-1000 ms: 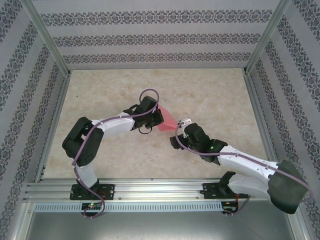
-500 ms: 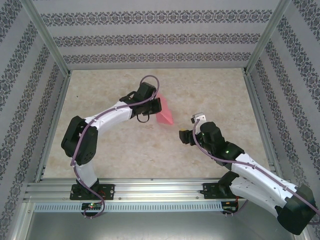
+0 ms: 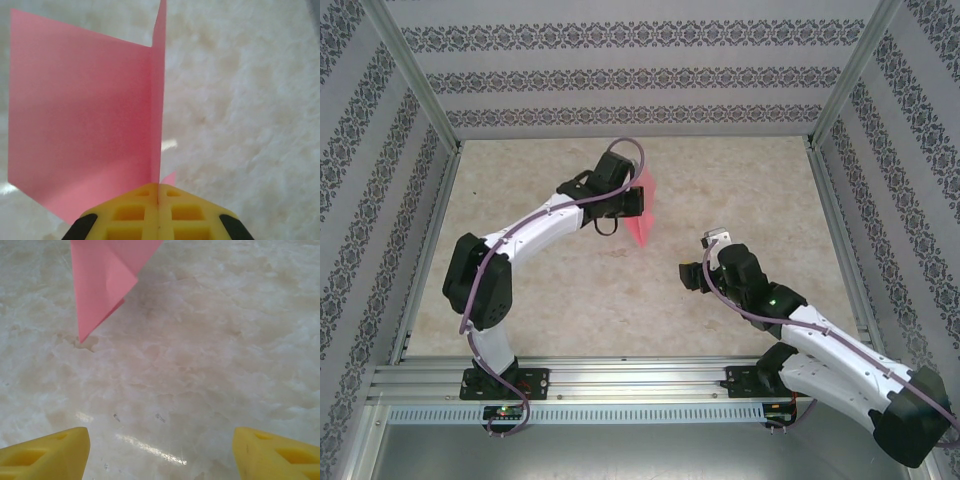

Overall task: Fold a paper plane with a square sheet of paper (fold left side to right side)
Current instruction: Fourth fold the wing at the center of the table.

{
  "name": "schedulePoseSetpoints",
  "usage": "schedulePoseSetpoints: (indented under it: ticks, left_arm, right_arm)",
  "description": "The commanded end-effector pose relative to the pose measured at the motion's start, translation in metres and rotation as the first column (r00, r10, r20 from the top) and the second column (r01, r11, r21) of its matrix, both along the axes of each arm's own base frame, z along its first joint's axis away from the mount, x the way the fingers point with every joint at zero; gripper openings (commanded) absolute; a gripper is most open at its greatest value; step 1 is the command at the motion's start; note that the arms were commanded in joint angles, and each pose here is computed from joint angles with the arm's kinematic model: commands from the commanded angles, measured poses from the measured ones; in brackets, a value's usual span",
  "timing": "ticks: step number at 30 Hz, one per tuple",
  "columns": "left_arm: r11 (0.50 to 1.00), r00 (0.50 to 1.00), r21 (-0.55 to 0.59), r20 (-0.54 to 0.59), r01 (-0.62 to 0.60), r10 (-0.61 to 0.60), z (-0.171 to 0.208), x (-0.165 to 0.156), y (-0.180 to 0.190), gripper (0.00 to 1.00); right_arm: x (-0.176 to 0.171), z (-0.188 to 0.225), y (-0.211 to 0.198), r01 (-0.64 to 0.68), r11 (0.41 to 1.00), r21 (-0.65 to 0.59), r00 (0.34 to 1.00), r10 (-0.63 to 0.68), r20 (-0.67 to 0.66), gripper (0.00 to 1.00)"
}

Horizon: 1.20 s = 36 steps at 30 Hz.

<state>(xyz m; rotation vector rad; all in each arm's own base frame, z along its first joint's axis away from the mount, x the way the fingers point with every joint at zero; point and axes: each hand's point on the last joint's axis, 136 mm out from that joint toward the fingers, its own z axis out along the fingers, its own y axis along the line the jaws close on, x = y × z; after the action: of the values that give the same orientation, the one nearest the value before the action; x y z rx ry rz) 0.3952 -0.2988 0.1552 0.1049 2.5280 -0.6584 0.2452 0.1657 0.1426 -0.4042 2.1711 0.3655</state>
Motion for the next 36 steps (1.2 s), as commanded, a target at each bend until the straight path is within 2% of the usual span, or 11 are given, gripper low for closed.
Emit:
schedulePoseSetpoints:
  ticks: [1, 6, 10, 15, 23, 30, 36]
  left_arm:
    - [0.998, 0.996, -0.036, -0.083, -0.046, 0.043, -0.038, -0.009, 0.000, 0.06]
    - [0.991, 0.986, -0.084, -0.137, -0.107, 0.095, -0.068, -0.022, -0.006, 0.06]
    - [0.982, 0.978, -0.128, -0.169, -0.143, 0.120, -0.076, -0.027, -0.016, 0.06]
    - [0.972, 0.972, -0.157, -0.186, -0.176, 0.146, -0.077, -0.024, -0.023, 0.06]
    - [0.958, 0.965, -0.198, -0.207, -0.206, 0.164, -0.076, -0.022, -0.033, 0.06]
    - [0.959, 0.962, -0.195, -0.220, -0.207, 0.162, -0.079, -0.023, -0.035, 0.06]
    - [0.959, 0.961, -0.195, -0.226, -0.205, 0.160, -0.079, -0.026, -0.035, 0.06]
  right_arm:
    - [0.005, -0.002, 0.002, 0.002, 1.000, -0.004, 1.000, -0.001, 0.003, 0.75]
    - [0.012, -0.011, 0.019, -0.031, 0.999, 0.007, 0.999, 0.031, 0.008, 0.70]
    - [0.012, -0.022, 0.040, -0.076, 0.996, -0.036, 0.996, 0.078, 0.048, 0.68]
    - [0.012, -0.035, 0.061, -0.136, 0.989, -0.058, 0.987, 0.141, 0.079, 0.65]
    - [0.018, -0.061, 0.088, -0.220, 0.961, -0.168, 0.971, 0.232, 0.053, 0.59]
    - [0.030, -0.083, 0.094, -0.225, 0.942, -0.251, 0.969, 0.243, 0.044, 0.54]
    - [0.041, -0.096, 0.097, -0.210, 0.938, -0.276, 0.973, 0.227, 0.031, 0.51]
